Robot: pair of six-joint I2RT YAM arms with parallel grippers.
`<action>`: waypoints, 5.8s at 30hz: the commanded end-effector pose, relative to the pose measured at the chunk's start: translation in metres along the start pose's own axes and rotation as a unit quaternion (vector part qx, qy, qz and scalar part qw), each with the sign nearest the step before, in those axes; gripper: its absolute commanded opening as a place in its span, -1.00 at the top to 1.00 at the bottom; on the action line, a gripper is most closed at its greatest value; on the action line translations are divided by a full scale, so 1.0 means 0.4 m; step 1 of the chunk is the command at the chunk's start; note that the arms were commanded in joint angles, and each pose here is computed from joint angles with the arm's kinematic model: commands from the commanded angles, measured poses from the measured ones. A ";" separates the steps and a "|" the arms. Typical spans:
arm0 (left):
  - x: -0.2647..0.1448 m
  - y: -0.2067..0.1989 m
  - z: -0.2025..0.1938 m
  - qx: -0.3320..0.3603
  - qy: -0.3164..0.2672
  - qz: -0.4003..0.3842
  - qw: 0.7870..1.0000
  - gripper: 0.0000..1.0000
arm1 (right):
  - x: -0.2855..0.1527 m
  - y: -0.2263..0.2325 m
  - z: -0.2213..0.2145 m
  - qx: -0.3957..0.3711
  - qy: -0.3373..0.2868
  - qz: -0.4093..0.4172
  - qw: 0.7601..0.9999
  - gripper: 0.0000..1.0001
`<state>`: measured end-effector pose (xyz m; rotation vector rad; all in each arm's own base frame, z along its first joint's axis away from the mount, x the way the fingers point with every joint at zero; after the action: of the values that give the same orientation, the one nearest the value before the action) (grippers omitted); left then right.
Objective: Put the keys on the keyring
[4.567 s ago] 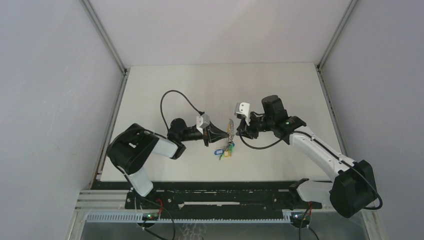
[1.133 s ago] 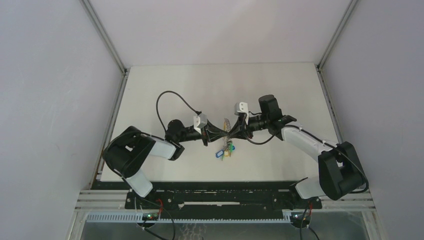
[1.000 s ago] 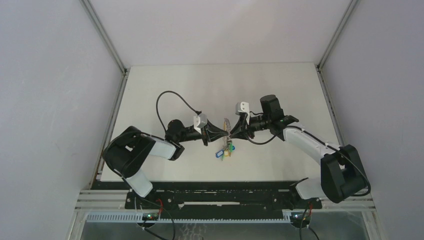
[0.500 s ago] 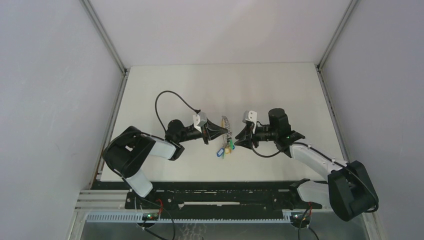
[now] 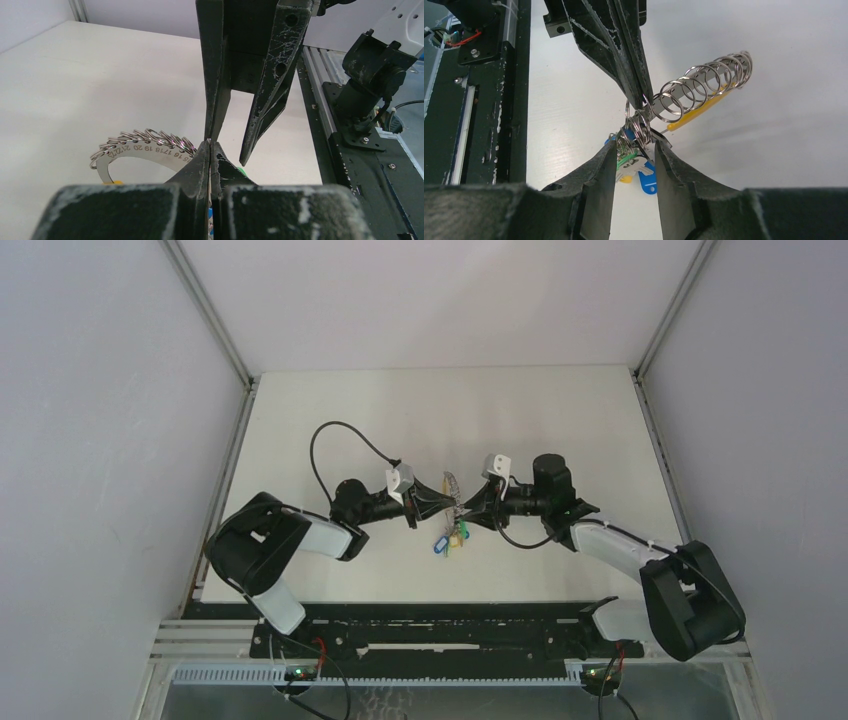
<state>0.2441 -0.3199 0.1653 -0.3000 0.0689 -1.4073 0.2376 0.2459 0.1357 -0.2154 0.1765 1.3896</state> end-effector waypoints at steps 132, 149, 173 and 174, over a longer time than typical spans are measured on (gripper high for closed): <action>0.000 -0.046 0.088 0.057 -0.050 -0.015 0.997 1.00 | 0.042 -0.042 0.122 -0.046 -0.062 0.103 0.992 0.63; -0.013 -0.026 0.071 0.051 -0.045 0.002 0.998 0.63 | 0.012 -0.058 0.091 -0.036 0.039 0.067 0.996 1.00; -0.024 0.014 0.029 0.049 -0.023 0.007 0.998 0.19 | -0.040 -0.065 0.127 -0.111 0.359 -0.007 0.927 1.00; -0.022 0.014 0.031 0.051 -0.024 0.006 0.998 0.20 | -0.037 -0.064 0.126 -0.116 0.360 -0.004 0.926 1.00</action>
<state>0.2493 -0.3086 0.1657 -0.2804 0.0362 -1.3750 0.2572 0.2370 0.1757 -0.8614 0.6709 1.2652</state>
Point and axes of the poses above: each gripper's point midway between its finger pads, its own x axis out along the fingers, its own y axis along the line the jaws close on, z = x × y, the point moved 1 cm from there along -x, back along the fingers, and after that the axes turned 9 degrees about -x, right-handed, at the moved point
